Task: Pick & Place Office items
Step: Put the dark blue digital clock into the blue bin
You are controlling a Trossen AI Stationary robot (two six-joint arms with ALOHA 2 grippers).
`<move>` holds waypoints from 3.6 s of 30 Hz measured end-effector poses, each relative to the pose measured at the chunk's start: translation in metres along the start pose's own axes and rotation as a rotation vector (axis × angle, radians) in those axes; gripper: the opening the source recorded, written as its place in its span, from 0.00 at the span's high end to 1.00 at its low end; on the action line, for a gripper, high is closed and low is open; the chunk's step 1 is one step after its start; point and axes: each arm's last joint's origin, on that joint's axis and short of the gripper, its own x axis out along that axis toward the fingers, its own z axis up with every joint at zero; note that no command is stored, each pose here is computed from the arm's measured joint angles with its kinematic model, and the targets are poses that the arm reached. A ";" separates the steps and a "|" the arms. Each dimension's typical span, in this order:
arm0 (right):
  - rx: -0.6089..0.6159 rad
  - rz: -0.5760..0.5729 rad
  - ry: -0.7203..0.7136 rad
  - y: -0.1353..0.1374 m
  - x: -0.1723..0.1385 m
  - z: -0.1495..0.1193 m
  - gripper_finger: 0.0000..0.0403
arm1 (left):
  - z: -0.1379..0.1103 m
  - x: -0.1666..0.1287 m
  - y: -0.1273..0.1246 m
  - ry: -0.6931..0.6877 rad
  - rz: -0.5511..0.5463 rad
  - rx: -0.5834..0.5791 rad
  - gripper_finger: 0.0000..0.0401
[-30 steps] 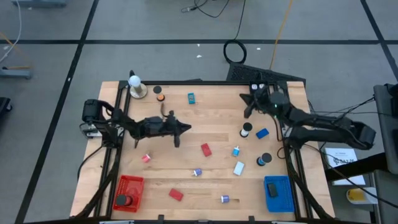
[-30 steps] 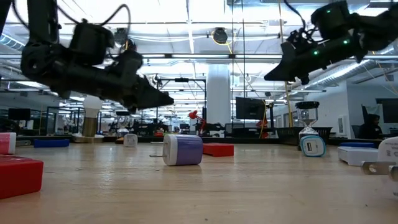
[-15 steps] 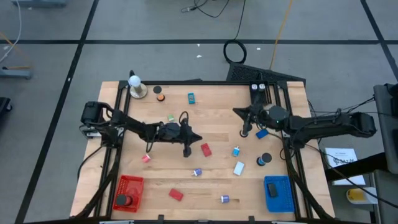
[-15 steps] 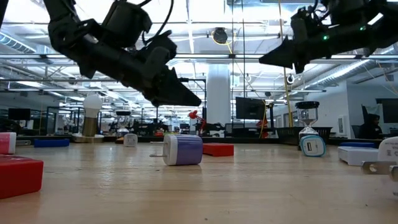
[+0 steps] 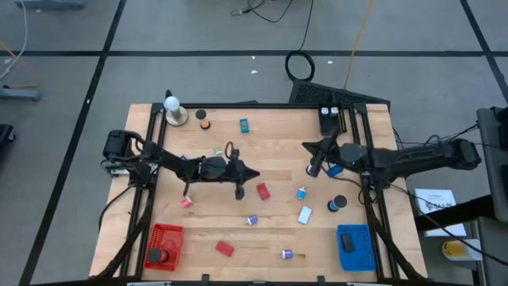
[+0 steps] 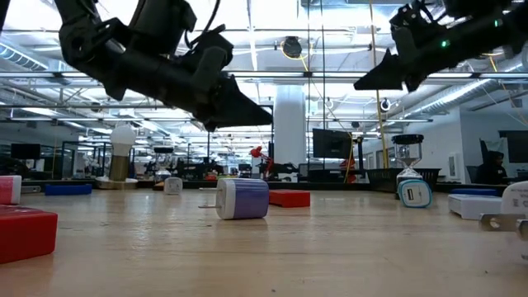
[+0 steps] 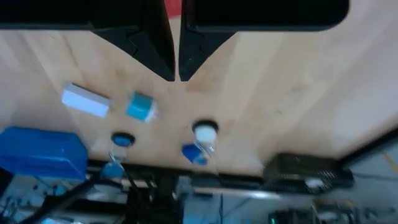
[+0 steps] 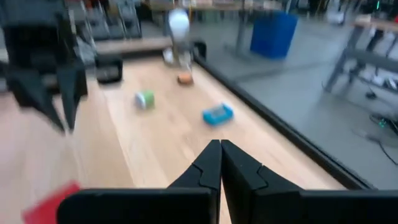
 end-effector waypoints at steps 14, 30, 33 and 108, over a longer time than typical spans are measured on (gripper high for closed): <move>0.120 -0.132 0.582 -0.020 -0.048 0.000 0.99 | -0.003 -0.003 0.027 -0.015 0.038 0.043 0.94; -0.005 -0.125 1.083 -0.023 -0.044 -0.030 0.60 | -0.003 -0.003 0.021 -0.013 -0.036 0.112 0.94; -0.035 -0.095 1.138 -0.023 -0.037 -0.033 0.45 | -0.004 -0.003 0.017 -0.013 -0.049 0.131 0.94; 0.851 -0.667 0.960 -0.045 0.005 -0.073 0.77 | -0.004 -0.003 0.013 -0.009 -0.124 0.147 0.94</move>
